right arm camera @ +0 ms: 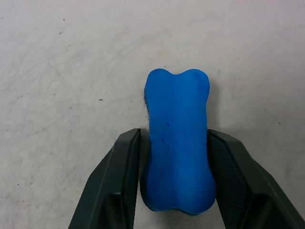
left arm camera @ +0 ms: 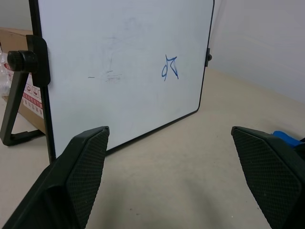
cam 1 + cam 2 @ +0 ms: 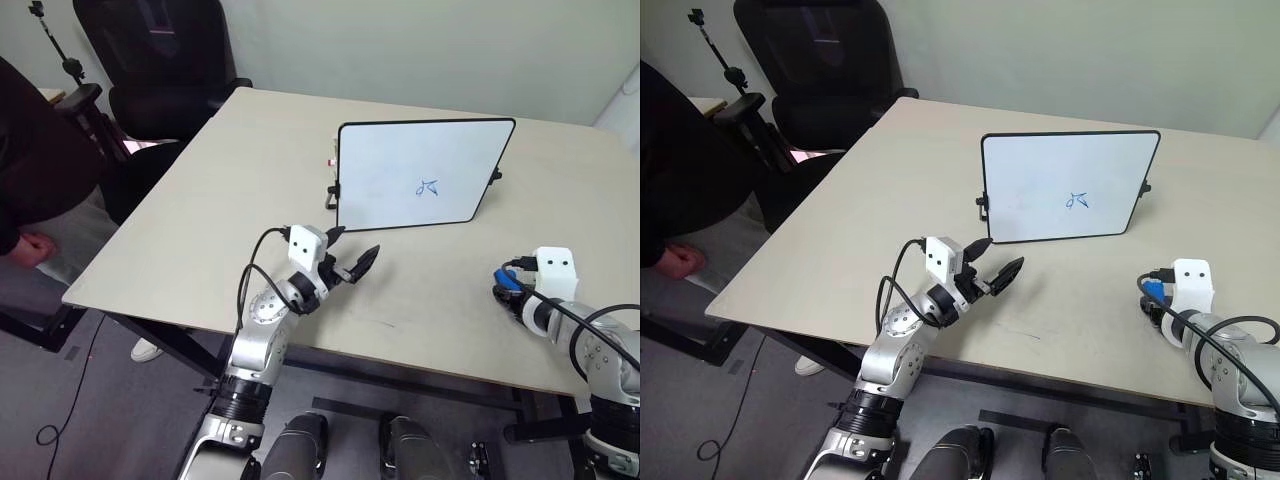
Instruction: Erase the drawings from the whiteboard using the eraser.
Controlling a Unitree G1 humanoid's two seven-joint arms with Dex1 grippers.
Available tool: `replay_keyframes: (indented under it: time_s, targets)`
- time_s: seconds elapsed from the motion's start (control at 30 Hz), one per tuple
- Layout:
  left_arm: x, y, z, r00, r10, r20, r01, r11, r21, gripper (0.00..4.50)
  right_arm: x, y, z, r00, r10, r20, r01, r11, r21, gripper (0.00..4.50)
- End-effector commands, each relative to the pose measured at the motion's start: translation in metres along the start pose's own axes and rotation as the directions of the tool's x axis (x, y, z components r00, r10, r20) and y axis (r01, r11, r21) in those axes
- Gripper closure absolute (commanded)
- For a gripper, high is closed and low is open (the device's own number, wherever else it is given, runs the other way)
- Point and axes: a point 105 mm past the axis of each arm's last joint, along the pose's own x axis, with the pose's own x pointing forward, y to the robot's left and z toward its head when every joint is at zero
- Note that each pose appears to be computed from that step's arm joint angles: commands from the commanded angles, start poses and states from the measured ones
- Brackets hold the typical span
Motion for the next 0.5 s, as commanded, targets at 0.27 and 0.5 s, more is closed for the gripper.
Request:
replay_keyframes:
  time_s: [0.27,0.5]
  targets:
    - [0.003,-0.006,0.016,0.998,-0.026,0.054,0.026,1.0,0.01,0.0,-0.018,0.022,0.035,0.986,0.093,0.14,-0.081,0.992,-0.093,3.79]
    - [0.003,-0.004,0.016,0.998,-0.027,0.053,0.027,1.0,0.011,0.0,-0.02,0.094,0.108,0.888,0.31,0.338,-0.263,0.948,-0.178,3.79]
